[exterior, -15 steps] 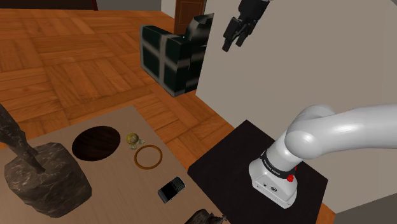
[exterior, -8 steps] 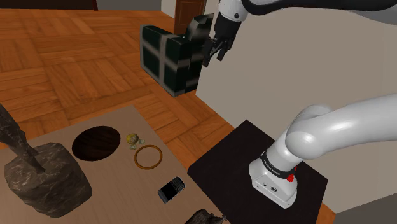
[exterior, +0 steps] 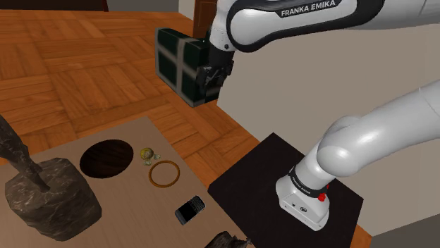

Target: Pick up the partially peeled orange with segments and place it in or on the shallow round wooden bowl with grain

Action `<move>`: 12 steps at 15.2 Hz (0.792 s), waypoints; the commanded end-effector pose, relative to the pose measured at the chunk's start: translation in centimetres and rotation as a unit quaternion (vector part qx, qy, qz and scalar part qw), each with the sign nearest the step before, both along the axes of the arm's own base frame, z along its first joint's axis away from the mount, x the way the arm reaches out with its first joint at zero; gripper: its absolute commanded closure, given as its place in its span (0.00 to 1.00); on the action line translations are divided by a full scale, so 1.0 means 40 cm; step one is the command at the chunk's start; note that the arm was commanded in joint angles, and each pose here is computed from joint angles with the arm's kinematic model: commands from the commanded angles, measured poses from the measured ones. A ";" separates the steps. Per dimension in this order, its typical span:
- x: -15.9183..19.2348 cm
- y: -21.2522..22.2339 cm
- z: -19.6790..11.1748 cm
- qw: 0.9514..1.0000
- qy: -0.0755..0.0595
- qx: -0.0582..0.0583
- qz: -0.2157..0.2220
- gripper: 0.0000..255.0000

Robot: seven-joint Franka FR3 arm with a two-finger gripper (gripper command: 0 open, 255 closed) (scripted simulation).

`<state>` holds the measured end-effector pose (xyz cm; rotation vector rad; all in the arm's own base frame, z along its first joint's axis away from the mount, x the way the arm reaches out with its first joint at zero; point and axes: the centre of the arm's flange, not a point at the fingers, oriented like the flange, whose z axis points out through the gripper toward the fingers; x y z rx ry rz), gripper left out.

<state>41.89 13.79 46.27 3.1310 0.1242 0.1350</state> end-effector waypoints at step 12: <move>0.153 0.235 -0.335 0.999 0.034 0.002 0.002 0.00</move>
